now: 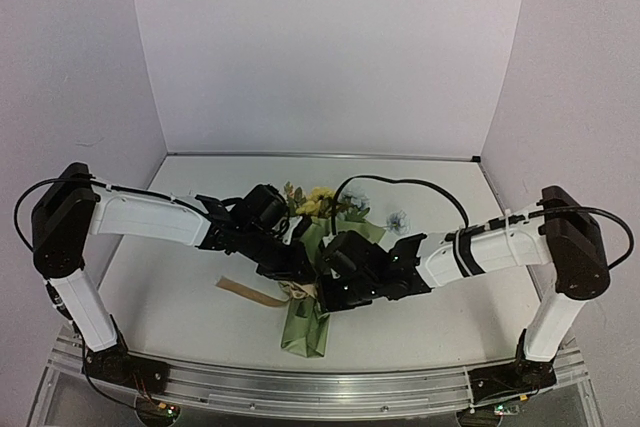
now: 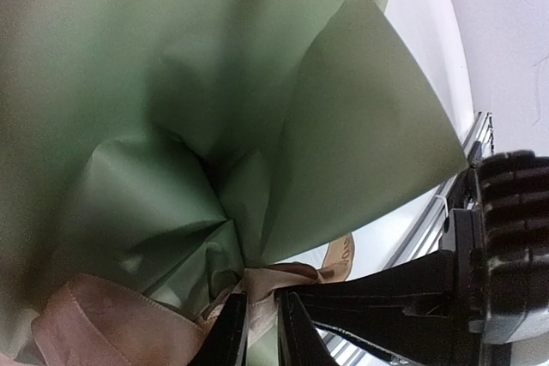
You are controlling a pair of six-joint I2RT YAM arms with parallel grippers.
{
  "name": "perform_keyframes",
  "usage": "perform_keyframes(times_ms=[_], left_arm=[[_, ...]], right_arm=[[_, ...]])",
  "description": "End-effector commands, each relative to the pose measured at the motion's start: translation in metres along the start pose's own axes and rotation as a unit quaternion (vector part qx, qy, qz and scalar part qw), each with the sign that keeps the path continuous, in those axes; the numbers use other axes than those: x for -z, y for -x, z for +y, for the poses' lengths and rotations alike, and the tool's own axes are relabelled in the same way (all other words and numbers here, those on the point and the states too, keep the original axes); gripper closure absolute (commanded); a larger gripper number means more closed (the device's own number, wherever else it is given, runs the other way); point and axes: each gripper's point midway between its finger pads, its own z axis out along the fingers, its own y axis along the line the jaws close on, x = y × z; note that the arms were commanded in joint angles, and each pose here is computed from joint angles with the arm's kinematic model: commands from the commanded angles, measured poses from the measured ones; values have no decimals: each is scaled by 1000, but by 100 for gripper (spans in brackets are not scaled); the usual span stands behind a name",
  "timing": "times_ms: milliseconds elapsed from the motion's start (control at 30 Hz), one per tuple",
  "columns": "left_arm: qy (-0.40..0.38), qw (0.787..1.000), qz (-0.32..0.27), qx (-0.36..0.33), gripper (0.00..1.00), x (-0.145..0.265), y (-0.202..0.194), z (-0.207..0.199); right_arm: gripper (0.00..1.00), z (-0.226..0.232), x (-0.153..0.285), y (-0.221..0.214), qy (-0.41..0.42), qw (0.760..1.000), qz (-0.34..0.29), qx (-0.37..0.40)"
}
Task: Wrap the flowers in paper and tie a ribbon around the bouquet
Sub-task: Cross the half-tied ribbon over the folded bouquet.
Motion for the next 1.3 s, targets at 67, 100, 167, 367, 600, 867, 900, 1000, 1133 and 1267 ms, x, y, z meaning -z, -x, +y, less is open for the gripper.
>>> perform_keyframes(times_ms=[67, 100, 167, 367, 600, 867, 900, 1000, 1133, 1267], left_arm=[[-4, 1000, -4, -9, 90, 2, 9, -7], [-4, 1000, -5, -9, 90, 3, 9, -7], [-6, 1000, -8, -10, 91, 5, 9, -8], [-14, 1000, -11, -15, 94, 12, 5, -14], [-23, 999, -10, -20, 96, 15, -1, -20], [-28, 999, -1, -19, 97, 13, -7, -22], [-29, 999, -1, -20, 97, 13, -8, -23], [-32, 999, -3, -20, 98, 15, -9, -25], [-32, 999, -1, -19, 98, 15, -12, -25], [-25, 1000, 4, -11, 98, 12, -16, -20]], right_arm=[[100, 3, 14, 13, 4, 999, -36, -2], [100, 3, 14, 13, 4, 999, -37, -2], [100, 2, 14, 13, 3, 999, -38, -2], [100, 4, 18, 17, 8, 999, -45, -3], [100, 8, 24, 22, 14, 998, -55, -6], [100, 9, 28, 24, 17, 998, -60, -7], [100, 9, 28, 23, 18, 998, -58, -6], [100, 9, 25, 20, 18, 999, -51, -7], [100, 7, 22, 15, 17, 999, -43, -10], [100, 5, 20, 12, 16, 999, -38, -12]])
